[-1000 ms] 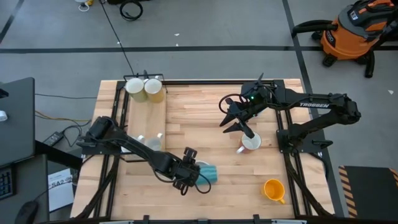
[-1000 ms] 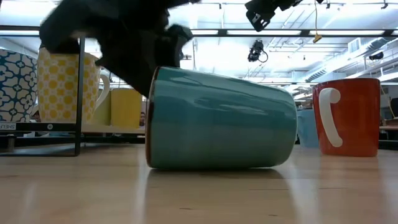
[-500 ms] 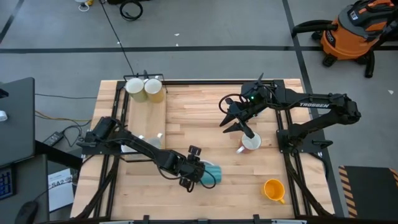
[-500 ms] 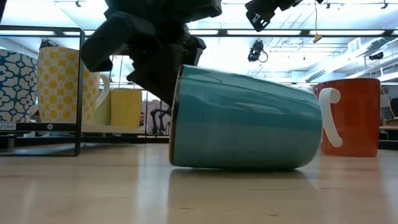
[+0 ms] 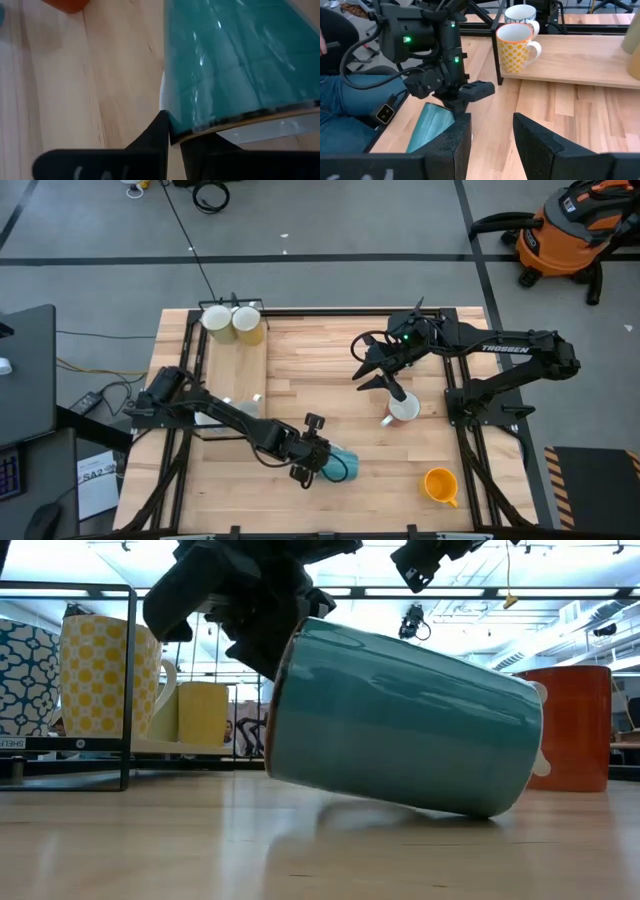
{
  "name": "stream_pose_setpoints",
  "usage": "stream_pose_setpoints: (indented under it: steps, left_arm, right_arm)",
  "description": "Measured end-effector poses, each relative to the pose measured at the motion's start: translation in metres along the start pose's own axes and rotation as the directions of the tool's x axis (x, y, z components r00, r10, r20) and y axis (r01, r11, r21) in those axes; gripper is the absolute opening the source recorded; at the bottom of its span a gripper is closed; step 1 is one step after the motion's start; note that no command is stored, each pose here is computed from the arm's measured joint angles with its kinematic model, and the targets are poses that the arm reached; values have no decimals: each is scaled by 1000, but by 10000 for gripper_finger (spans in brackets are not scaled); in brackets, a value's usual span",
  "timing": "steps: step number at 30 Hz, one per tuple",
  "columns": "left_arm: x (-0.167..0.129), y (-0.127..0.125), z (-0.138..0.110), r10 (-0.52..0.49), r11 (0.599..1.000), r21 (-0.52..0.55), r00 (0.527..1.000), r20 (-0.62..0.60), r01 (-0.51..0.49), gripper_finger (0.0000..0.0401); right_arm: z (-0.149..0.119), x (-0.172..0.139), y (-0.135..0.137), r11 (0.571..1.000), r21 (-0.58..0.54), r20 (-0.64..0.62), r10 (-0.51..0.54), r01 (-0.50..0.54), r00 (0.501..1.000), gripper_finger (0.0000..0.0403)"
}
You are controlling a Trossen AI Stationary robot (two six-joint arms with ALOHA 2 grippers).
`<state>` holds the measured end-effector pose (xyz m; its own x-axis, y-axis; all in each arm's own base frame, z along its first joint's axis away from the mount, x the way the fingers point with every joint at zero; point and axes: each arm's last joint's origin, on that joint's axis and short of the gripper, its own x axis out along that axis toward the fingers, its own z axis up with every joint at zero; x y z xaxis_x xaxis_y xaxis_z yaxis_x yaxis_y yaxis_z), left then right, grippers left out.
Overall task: Place coffee mugs
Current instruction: Move the light blue mug to the center of the table
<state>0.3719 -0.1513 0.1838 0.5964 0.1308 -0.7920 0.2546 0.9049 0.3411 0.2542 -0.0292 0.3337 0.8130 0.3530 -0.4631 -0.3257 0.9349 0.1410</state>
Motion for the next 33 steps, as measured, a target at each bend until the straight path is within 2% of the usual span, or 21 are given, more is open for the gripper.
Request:
stream_pose_setpoints:
  steps: [6,13,18,22,30,33]
  left_arm:
    - [-18,24,2,-104,995,7,993,-54,104,30]
    - [-50,79,6,-208,978,-45,950,-232,203,29]
    - [-71,122,8,-207,977,-26,927,-312,210,28]
    - [-83,158,0,-197,980,-54,908,-370,190,28]
    - [-80,216,-39,-220,973,-168,838,-499,156,28]
    - [-78,236,-51,-215,971,-202,839,-499,128,28]
  right_arm:
    - [0,0,0,1000,0,0,-1,1,1000,151]
    - [0,0,-1,1000,0,-1,-19,19,1000,151]
    - [0,0,-1,1000,-1,-1,-19,19,1000,151]
    - [-1,0,0,1000,6,-12,-17,17,1000,151]
    - [-2,-7,0,997,76,-19,-26,28,999,151]
    - [-2,-11,-2,996,82,-15,-38,39,999,151]
